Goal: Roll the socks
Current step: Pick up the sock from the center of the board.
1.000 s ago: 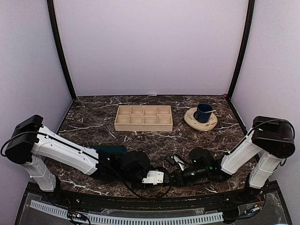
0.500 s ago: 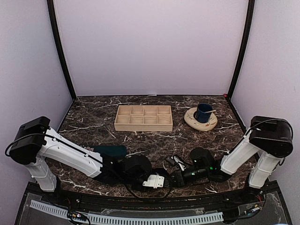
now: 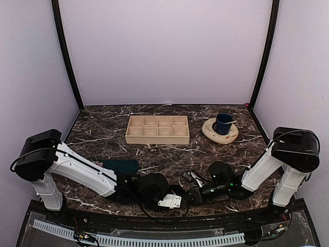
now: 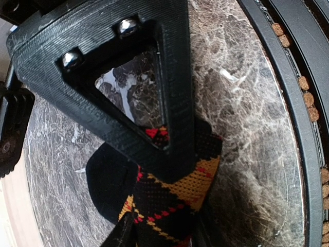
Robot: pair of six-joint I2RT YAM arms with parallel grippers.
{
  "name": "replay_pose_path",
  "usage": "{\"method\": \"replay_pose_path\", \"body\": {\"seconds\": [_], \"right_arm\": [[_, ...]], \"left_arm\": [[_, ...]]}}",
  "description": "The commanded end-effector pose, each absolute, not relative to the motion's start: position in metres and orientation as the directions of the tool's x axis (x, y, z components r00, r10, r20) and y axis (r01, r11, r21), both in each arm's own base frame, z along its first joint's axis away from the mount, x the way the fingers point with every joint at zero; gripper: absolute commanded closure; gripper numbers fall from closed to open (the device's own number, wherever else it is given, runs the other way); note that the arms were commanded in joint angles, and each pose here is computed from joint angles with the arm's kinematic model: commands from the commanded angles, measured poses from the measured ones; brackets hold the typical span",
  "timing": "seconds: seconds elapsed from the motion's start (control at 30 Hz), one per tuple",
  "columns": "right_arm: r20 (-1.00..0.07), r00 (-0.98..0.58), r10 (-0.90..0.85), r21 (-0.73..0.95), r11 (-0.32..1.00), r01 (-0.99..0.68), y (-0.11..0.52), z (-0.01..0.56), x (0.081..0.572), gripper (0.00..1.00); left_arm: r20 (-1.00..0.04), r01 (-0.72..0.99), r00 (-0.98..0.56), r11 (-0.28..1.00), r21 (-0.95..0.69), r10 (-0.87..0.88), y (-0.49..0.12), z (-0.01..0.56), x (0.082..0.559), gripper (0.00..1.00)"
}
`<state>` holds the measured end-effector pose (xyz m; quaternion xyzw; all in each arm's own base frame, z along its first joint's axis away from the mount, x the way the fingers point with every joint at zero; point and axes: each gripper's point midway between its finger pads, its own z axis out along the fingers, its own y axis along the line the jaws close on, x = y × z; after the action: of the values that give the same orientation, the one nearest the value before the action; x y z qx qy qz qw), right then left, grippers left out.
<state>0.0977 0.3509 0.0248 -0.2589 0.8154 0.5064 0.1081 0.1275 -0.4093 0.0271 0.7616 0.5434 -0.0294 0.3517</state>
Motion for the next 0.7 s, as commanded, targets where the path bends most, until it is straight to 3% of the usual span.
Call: {"method": "replay_pose_path", "body": {"seconds": [0.0, 0.23, 0.43, 0.67], "right_arm": [[-0.243, -0.890, -0.386, 0.749, 0.508, -0.425, 0.314, -0.026, 0.076, 1.00], [-0.235, -0.894, -0.381, 0.749, 0.516, -0.417, 0.311, -0.027, 0.078, 1.00], [-0.237, -0.894, -0.380, 0.733, 0.533, -0.421, 0.308, -0.028, 0.081, 1.00], [-0.274, -0.893, -0.358, 0.692, 0.571, -0.441, 0.304, -0.026, 0.090, 0.77]], "left_arm": [[-0.384, 0.844, 0.416, -0.192, 0.502, 0.824, -0.405, 0.016, 0.127, 0.63], [-0.361, 0.861, 0.412, -0.227, 0.455, 0.837, -0.402, 0.007, 0.121, 0.79], [-0.362, 0.886, 0.379, -0.222, 0.407, 0.852, -0.400, 0.007, 0.121, 0.86], [-0.347, 0.933, 0.305, -0.204, 0.297, 0.887, -0.392, 0.002, 0.119, 0.92]]}}
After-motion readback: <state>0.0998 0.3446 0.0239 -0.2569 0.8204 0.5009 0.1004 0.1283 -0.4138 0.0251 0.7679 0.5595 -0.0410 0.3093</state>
